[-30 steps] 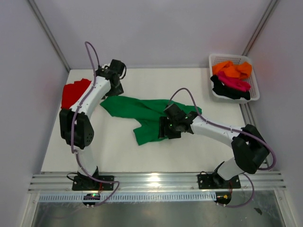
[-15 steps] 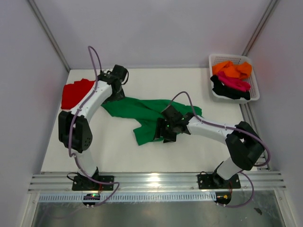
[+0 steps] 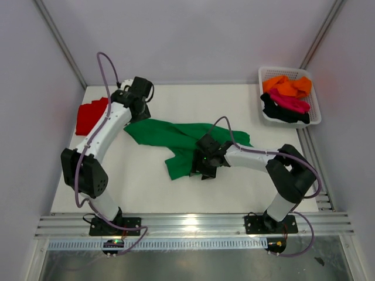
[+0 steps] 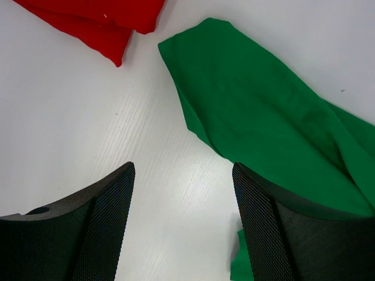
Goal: Fold and stack the t-shirts
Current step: Flatten out the tshirt
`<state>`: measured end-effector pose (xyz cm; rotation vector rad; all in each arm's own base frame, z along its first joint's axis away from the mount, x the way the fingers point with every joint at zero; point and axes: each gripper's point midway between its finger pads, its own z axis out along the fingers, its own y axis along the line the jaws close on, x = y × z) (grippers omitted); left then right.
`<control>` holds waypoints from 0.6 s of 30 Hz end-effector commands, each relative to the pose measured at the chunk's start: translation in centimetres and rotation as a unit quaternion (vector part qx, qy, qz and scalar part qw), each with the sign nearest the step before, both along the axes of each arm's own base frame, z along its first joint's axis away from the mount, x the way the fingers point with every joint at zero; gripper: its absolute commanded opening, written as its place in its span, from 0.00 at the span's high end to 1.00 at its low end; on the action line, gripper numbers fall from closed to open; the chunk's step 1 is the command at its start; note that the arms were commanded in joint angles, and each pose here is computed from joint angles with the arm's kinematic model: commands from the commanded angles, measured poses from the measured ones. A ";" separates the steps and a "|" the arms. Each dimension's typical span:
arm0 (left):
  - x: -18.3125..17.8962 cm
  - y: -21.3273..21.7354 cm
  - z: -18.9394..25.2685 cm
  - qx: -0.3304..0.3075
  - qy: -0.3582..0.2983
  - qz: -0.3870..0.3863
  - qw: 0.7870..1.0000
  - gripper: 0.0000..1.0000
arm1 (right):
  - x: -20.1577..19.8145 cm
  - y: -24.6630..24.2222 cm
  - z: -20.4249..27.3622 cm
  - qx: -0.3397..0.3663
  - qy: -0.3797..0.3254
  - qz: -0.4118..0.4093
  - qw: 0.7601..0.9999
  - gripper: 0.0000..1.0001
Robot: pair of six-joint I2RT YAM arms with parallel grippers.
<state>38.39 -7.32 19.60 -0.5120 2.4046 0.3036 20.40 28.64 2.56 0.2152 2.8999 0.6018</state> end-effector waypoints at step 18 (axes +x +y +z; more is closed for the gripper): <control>-1.8 1.1 3.6 -0.012 -0.051 0.011 0.999 0.30 | 4.0 1.4 1.2 -0.014 -0.080 0.010 0.997 0.92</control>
